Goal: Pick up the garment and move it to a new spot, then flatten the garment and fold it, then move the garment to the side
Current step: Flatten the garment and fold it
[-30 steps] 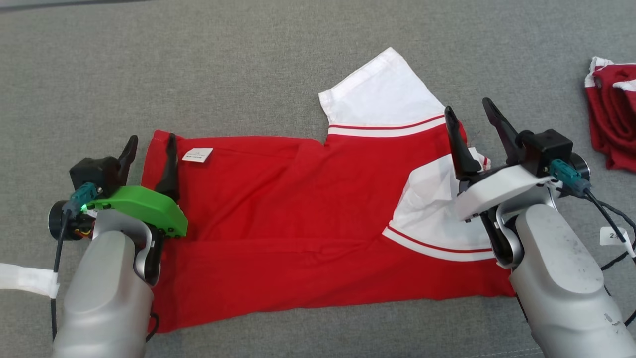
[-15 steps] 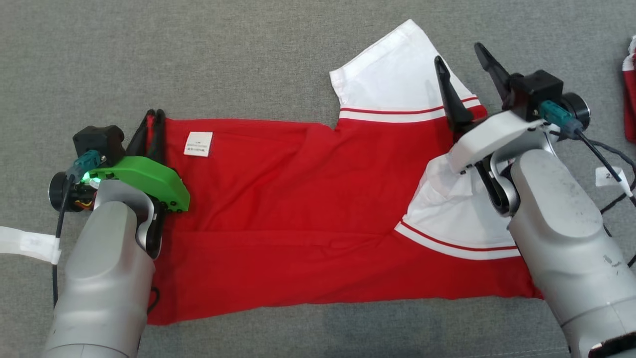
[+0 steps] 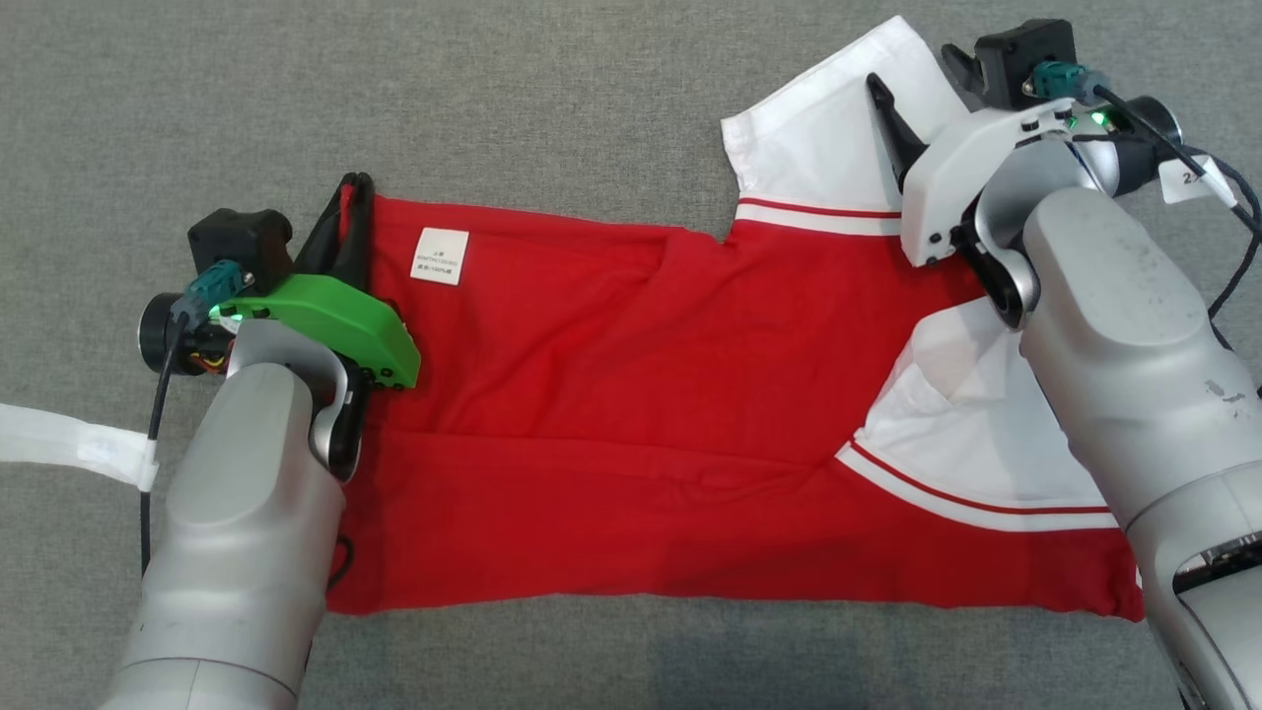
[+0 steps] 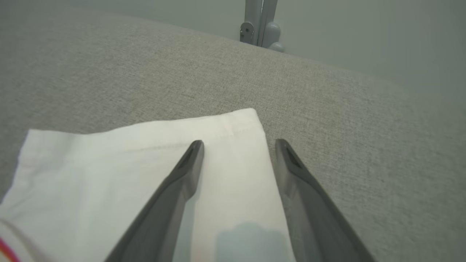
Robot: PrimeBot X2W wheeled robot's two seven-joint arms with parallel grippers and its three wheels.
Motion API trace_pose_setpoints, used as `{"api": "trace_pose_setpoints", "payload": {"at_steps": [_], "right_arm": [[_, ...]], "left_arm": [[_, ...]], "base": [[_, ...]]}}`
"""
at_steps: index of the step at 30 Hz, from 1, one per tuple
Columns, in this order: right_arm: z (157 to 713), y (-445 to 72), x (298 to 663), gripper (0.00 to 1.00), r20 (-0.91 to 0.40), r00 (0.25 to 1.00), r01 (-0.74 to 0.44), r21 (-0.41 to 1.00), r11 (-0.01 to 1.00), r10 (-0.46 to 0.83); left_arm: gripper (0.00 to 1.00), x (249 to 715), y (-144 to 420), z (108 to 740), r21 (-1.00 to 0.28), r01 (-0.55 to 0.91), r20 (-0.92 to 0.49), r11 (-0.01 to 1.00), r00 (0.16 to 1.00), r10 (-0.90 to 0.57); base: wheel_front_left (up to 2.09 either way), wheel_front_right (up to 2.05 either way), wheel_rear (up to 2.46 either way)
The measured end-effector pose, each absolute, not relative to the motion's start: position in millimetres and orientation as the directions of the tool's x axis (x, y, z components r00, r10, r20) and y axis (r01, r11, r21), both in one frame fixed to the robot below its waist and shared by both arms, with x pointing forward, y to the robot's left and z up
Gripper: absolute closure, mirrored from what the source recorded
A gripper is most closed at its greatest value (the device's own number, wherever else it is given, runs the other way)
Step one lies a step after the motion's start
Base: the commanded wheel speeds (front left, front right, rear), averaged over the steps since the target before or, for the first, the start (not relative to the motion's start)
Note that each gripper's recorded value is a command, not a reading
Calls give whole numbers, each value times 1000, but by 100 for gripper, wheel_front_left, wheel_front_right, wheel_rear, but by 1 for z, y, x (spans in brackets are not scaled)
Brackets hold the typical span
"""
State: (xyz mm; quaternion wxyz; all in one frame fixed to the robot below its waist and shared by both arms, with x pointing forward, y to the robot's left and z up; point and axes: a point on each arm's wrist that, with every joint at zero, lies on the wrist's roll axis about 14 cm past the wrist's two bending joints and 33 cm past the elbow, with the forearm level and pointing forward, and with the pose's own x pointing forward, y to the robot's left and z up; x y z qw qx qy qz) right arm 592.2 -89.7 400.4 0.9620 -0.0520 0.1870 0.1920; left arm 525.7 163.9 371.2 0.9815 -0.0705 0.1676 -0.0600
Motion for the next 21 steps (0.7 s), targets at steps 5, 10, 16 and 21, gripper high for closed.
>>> {"api": "trace_pose_setpoints", "payload": {"at_steps": [5, 10, 16, 21], "right_arm": [[391, -85, 606, 0, -418, 840, -400, -49, 915, 345], [384, -79, 613, 100, -446, 826, -411, -56, 910, 345], [399, -89, 619, 100, -373, 866, -385, -73, 920, 333], [433, -93, 614, 100, -242, 913, -349, -50, 936, 328]], "left_arm": [[100, 530, 164, 370, -161, 97, -316, 982, 938, -144], [100, 530, 164, 367, -174, 90, -321, 981, 936, -143], [100, 535, 160, 383, -177, 110, -278, 978, 948, -156], [100, 527, 160, 402, -183, 115, -232, 976, 960, -157]], "base": [[0, 0, 0], [0, 0, 0], [0, 0, 0], [0, 0, 0]]}}
